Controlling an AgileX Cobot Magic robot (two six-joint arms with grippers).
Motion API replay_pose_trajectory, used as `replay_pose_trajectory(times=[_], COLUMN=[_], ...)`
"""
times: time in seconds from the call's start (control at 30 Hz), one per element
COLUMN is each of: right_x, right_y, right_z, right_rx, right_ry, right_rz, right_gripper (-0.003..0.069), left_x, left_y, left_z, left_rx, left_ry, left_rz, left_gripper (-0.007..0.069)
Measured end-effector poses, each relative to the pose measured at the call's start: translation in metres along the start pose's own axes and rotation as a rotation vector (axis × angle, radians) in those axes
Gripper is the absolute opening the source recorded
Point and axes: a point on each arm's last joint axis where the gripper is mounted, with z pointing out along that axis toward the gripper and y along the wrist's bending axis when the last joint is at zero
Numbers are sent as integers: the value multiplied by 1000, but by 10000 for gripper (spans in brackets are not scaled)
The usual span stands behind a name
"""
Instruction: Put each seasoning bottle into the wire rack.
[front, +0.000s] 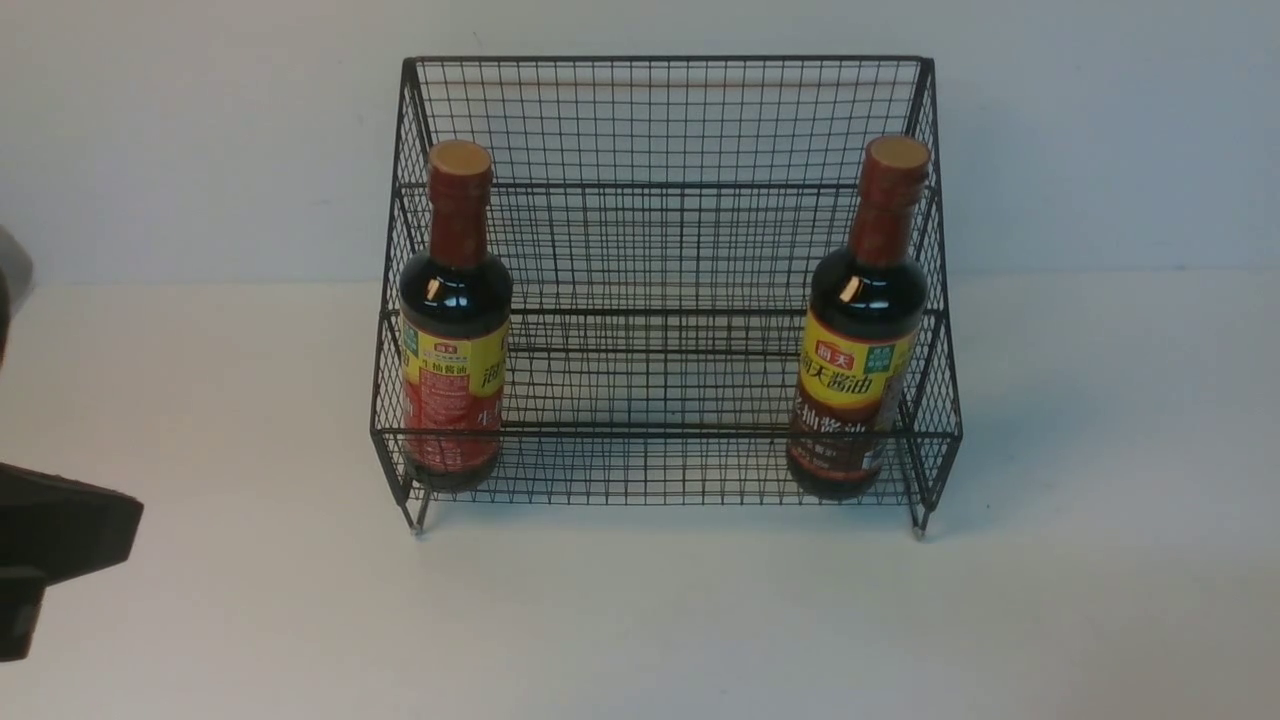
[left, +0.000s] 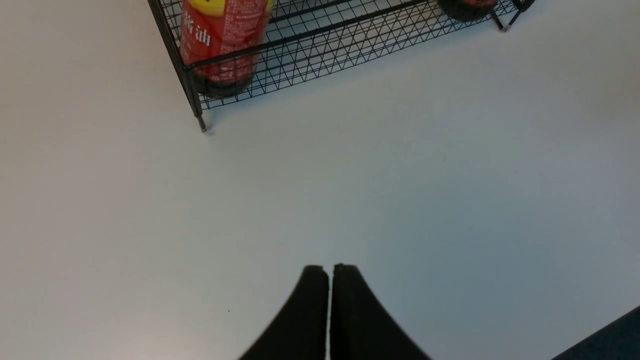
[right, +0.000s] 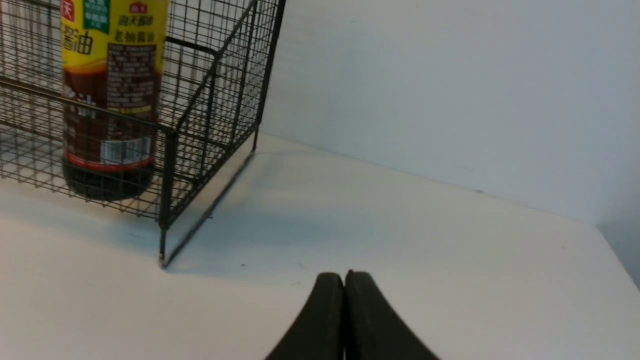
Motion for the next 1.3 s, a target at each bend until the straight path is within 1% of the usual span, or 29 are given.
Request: replay_pose_trajectory(times=[0.17, 0.47, 0.6, 0.67, 0.77, 1.3], right_x=[1, 2, 6, 7, 7, 7], right_y=[-1, -1, 1, 1, 2, 1], right_z=[0, 0, 0, -1, -1, -1], right_rx=[19, 13, -5, -6, -4, -3], right_ry=[8, 25, 78, 89, 94, 94], right_rz=[-5, -6, 51, 116, 177, 191], right_gripper=[-15, -15, -15, -15, -15, -15], left_x=[0, 0, 0, 0, 0, 0], left_y=[0, 0, 0, 0, 0, -1], left_z=[0, 0, 0, 0, 0, 0], left_rx=[0, 0, 0, 0, 2, 4], left_ry=[0, 0, 0, 0, -1, -3], left_rz=[0, 0, 0, 0, -2, -1], left_gripper=[-4, -4, -4, -4, -4, -4])
